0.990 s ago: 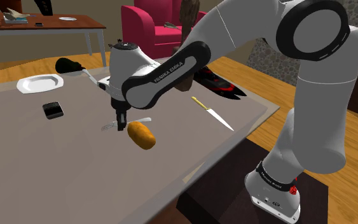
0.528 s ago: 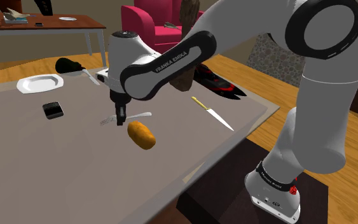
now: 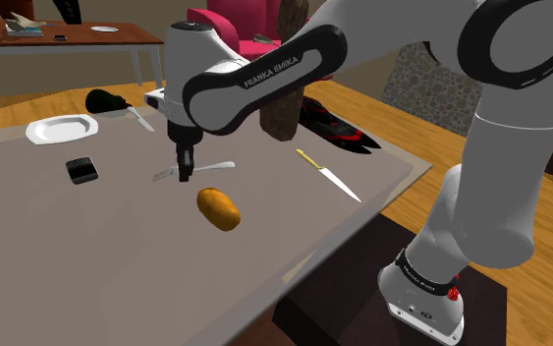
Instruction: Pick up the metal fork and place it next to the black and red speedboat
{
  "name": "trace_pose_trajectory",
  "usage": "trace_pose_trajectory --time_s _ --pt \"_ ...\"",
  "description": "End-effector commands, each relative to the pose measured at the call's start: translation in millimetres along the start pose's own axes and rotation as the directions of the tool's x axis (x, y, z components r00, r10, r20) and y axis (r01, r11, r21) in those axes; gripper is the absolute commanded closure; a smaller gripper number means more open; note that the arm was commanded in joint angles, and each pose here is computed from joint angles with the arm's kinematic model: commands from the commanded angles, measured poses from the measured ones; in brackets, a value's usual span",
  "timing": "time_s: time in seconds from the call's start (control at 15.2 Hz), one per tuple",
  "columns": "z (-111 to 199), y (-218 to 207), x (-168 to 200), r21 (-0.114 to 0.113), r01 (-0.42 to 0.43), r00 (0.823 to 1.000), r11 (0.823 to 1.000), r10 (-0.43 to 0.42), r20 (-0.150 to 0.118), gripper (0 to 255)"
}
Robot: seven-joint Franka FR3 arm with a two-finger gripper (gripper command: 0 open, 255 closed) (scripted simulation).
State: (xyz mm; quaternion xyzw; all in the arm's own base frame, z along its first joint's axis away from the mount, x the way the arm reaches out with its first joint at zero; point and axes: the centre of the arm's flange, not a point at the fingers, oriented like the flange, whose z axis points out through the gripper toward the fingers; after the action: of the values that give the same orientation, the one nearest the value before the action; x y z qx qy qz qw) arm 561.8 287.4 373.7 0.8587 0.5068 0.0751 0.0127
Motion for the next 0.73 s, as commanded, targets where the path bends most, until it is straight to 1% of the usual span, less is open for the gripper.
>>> trace_pose_trajectory --time_s 0.0,0.66 --pt "-11 1 1 0.000 0.000 1.000 1.000 0.000 0.000 255" --pt "-63 6 8 0.000 0.000 1.000 1.000 0.000 0.000 255"
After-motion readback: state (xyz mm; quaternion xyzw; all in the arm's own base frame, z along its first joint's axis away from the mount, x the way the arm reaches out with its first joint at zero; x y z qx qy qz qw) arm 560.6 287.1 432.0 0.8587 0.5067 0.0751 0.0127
